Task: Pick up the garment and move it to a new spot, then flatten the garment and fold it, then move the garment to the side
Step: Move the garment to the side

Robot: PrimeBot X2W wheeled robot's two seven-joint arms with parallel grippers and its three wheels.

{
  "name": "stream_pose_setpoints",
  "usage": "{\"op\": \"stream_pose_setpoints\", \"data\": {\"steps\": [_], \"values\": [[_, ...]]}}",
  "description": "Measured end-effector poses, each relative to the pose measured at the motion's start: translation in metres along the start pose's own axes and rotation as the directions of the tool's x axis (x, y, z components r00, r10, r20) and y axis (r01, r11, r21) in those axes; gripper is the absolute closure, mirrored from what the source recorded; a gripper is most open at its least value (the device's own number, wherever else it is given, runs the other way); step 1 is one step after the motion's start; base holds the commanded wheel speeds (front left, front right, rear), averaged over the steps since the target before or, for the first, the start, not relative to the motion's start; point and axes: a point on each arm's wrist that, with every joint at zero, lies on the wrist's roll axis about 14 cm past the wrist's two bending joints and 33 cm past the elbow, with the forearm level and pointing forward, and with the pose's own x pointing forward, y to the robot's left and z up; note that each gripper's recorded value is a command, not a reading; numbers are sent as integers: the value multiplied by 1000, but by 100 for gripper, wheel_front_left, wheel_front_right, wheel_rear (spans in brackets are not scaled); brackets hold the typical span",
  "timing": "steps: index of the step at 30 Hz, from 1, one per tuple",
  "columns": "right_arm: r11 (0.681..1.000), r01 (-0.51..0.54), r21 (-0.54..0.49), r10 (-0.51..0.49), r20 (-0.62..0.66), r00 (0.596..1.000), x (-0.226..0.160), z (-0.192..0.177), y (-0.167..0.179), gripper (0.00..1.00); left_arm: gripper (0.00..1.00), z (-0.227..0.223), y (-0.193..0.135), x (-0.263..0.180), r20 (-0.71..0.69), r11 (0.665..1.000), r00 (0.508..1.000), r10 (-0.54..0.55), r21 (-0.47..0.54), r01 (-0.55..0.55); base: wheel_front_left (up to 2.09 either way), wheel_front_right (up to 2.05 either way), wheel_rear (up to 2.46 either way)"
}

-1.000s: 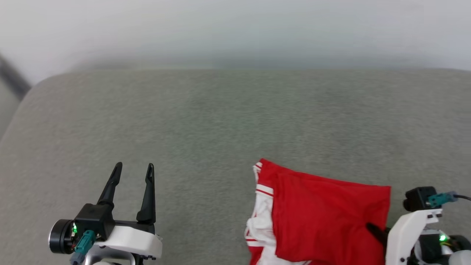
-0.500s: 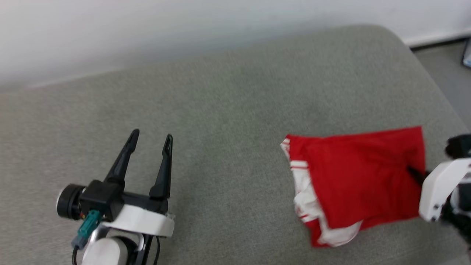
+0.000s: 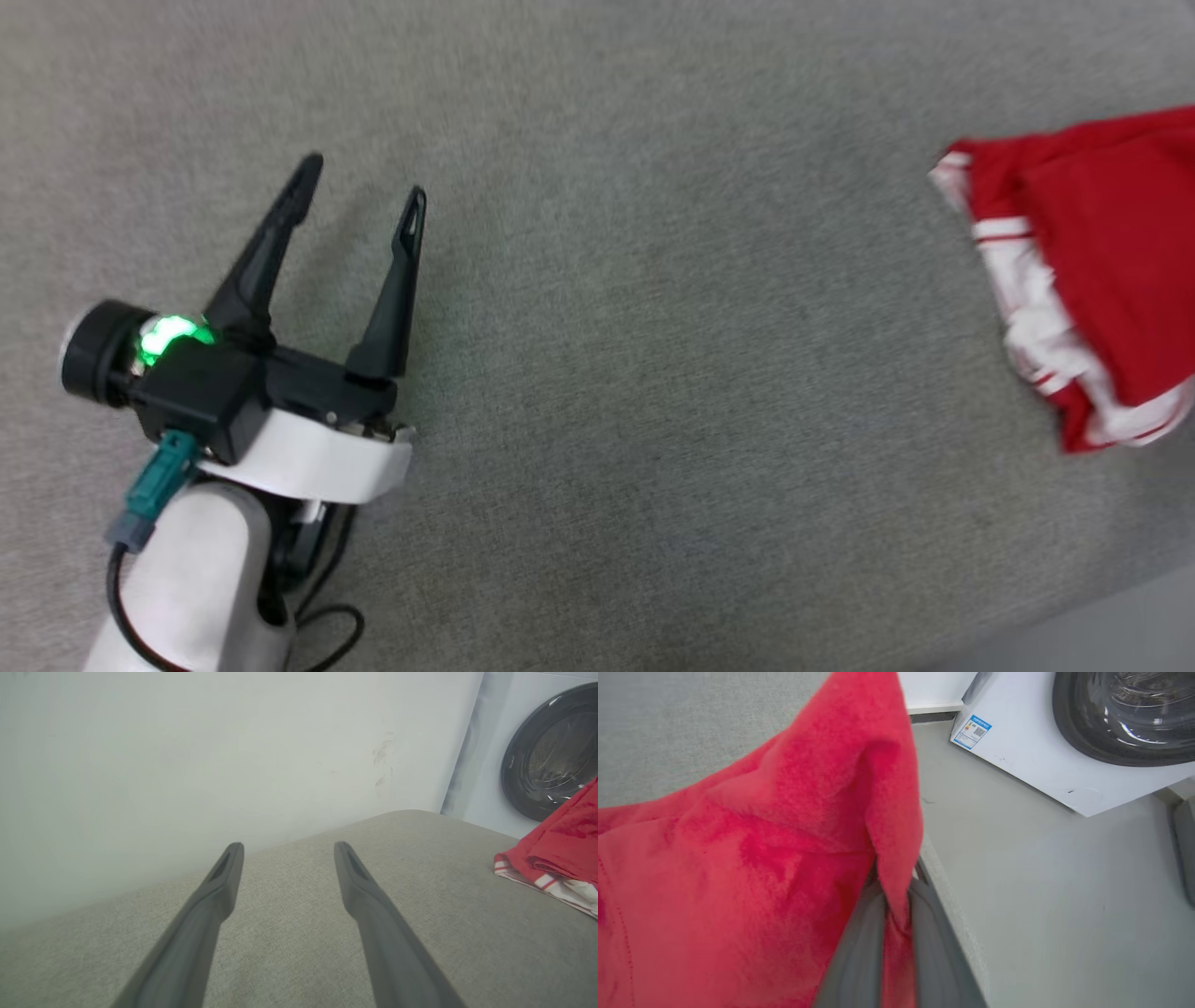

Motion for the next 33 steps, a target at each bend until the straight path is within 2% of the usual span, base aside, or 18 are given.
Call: {"op": "stream_pose_setpoints", "data": {"steps": [5,9,10,11,12,13,18,25,31,33], "values": [[995,100,-30,-100,16,995,28,6,-13,100,0,-25,16,10,-18,1000,1000,-3,4,3,0,0,0],[991,115,-64,-118,-46,992,47,-17,1,100,0,-44,28,9,-48,1000,999,13,4,-13,0,0,0],[991,115,-64,-119,-58,991,50,-22,5,90,0,-47,31,9,-53,1000,998,18,6,-17,0,0,0],[991,115,-63,-120,-68,990,53,-26,8,74,0,-48,33,8,-56,1000,998,22,9,-21,0,0,0],[991,114,-69,-119,-73,990,54,-29,11,52,0,-49,35,7,-58,1000,998,26,12,-26,0,0,0],[992,115,-58,-120,-76,990,55,-33,13,0,0,-49,36,6,-60,999,998,29,14,-29,0,0,0],[987,147,-68,-150,-44,988,52,-31,7,0,0,-42,37,4,-49,999,998,40,13,-40,0,0,0],[988,149,-29,-146,106,984,36,7,5,0,0,-25,36,-7,-36,996,996,86,2,-86,0,0,0],[995,93,-24,-85,230,970,4,31,14,0,0,-1,32,-31,-31,988,987,155,-7,-155,0,0,0],[998,63,7,-63,270,961,-8,36,18,0,0,6,32,-41,-32,984,983,179,-3,-179,0,0,0]]}}
